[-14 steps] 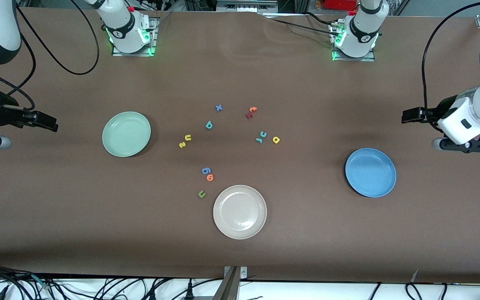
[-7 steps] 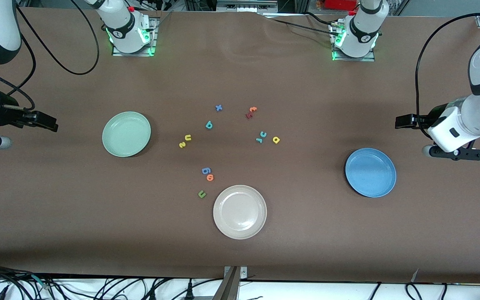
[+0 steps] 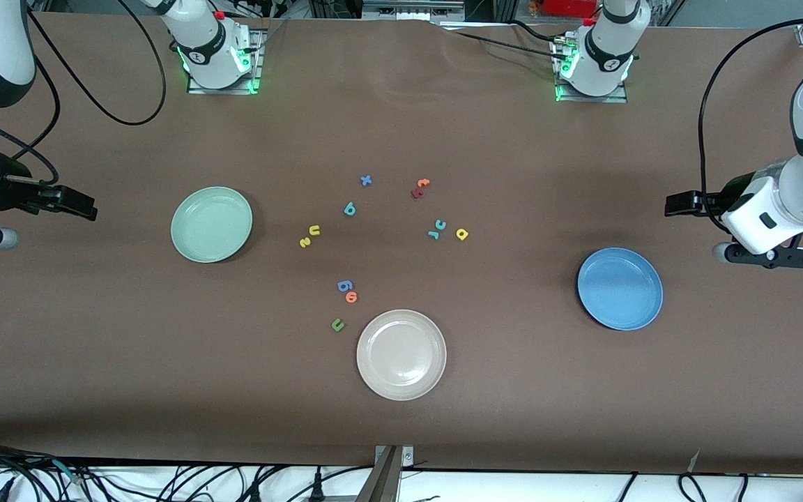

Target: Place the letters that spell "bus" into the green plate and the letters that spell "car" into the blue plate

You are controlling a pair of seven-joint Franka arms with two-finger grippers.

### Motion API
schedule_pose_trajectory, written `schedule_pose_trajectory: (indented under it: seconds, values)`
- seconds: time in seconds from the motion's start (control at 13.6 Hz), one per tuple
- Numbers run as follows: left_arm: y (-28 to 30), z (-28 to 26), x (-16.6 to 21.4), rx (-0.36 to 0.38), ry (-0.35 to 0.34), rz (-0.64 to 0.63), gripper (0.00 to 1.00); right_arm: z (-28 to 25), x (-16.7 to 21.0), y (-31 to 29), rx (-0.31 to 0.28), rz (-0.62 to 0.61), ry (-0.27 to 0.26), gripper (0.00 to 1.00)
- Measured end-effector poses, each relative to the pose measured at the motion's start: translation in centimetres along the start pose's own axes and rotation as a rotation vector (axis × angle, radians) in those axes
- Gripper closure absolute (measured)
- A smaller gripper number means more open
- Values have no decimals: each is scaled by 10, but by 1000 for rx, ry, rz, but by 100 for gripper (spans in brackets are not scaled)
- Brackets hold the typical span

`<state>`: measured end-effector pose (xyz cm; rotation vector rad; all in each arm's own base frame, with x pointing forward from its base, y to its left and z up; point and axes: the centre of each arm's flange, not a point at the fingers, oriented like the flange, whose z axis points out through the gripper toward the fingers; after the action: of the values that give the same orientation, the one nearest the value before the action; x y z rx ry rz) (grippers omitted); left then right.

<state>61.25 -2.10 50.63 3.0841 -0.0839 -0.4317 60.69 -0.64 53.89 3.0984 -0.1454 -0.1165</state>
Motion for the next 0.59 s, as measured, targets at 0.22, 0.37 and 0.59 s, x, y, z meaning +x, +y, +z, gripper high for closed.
schedule_pose_trajectory:
  seconds: [0.22, 0.37, 0.59]
  values:
    - [-2, 3, 2, -1, -5, -3, 0, 0, 0, 0, 0, 1, 0, 0]
    - [-3, 10, 6, -2, -18, -4, 0, 0, 0, 1, 0, 2, -3, 0]
    - [-3, 18, 11, -2, -33, -5, 0, 1, -1, 4, -2, 7, -13, 0]
